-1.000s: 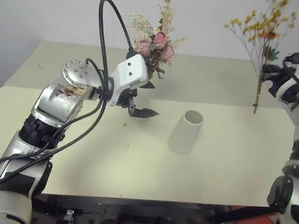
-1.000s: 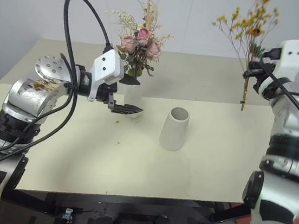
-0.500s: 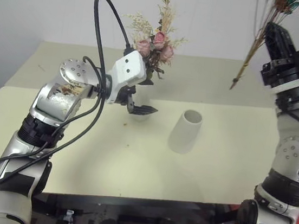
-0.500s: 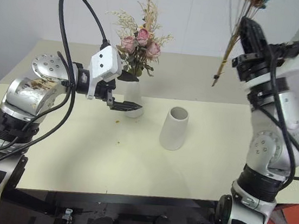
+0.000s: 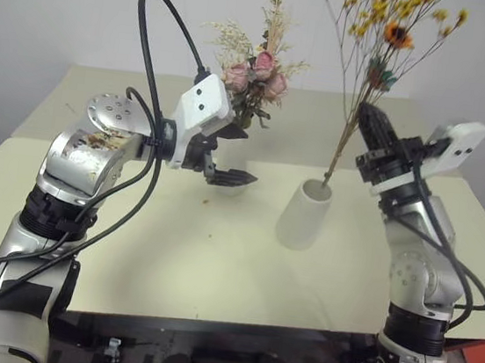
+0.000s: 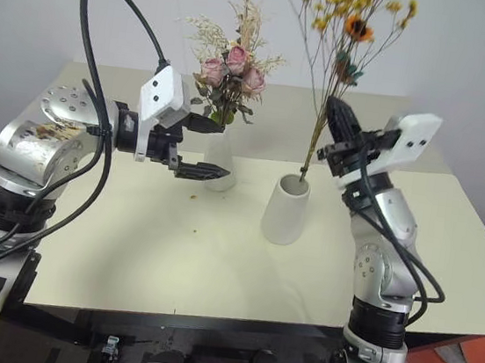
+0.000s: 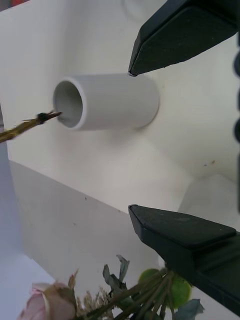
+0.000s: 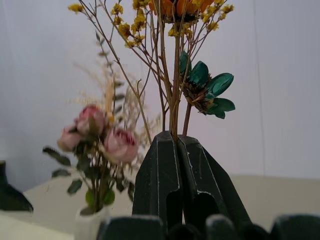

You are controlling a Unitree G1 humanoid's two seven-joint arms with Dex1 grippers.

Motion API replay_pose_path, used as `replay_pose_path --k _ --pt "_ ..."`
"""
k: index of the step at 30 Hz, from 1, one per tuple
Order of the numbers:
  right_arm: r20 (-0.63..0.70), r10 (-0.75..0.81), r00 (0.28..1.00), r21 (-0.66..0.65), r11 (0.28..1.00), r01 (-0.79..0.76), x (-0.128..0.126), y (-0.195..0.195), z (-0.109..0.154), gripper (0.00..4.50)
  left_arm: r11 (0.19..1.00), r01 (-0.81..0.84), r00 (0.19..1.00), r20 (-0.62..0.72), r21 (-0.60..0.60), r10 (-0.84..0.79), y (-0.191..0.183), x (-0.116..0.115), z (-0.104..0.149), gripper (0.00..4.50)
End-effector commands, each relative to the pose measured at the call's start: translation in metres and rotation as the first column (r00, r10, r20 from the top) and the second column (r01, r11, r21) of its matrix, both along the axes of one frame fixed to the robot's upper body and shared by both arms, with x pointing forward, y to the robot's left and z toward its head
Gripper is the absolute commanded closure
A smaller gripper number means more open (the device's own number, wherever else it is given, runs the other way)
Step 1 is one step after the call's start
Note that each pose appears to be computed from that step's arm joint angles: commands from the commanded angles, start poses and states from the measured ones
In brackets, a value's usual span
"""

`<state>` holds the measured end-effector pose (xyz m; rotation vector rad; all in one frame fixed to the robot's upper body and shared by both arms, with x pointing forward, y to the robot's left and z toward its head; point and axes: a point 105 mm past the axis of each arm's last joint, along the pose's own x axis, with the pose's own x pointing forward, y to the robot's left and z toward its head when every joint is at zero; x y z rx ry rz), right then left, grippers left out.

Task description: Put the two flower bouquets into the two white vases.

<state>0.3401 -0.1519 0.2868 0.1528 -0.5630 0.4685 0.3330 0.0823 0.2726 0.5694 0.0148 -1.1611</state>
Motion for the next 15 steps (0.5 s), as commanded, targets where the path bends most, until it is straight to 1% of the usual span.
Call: replay_pose_path --k 1,6,8,12,15 --pt "0.098 0.013 0.995 0.021 1.0 -0.015 -0.016 0.002 0.017 4.48 1.0 0.002 1.0 0.026 -0.01 -0.001 0.004 -0.005 0.01 0.0" --pt "0.096 0.024 0.995 0.026 0.999 -0.026 -0.018 0.009 0.011 4.48 1.0 -0.001 1.0 -0.008 -0.013 0.001 0.007 -0.006 0.006 0.0" --pt "0.1 0.028 0.995 0.02 0.999 -0.03 -0.019 0.012 0.007 4.48 0.999 -0.003 0.999 -0.043 -0.036 0.002 0.01 -0.007 0.002 0.0" --pt "0.091 0.03 0.995 0.01 0.999 -0.031 -0.019 0.018 -0.004 4.48 0.999 -0.045 0.995 -0.085 -0.008 0.044 0.02 -0.006 -0.017 0.0" --pt "0.09 0.024 0.996 -0.002 1.0 -0.024 -0.019 0.021 -0.01 4.48 0.999 -0.049 0.993 -0.109 0.006 0.05 0.022 -0.009 -0.026 0.0"
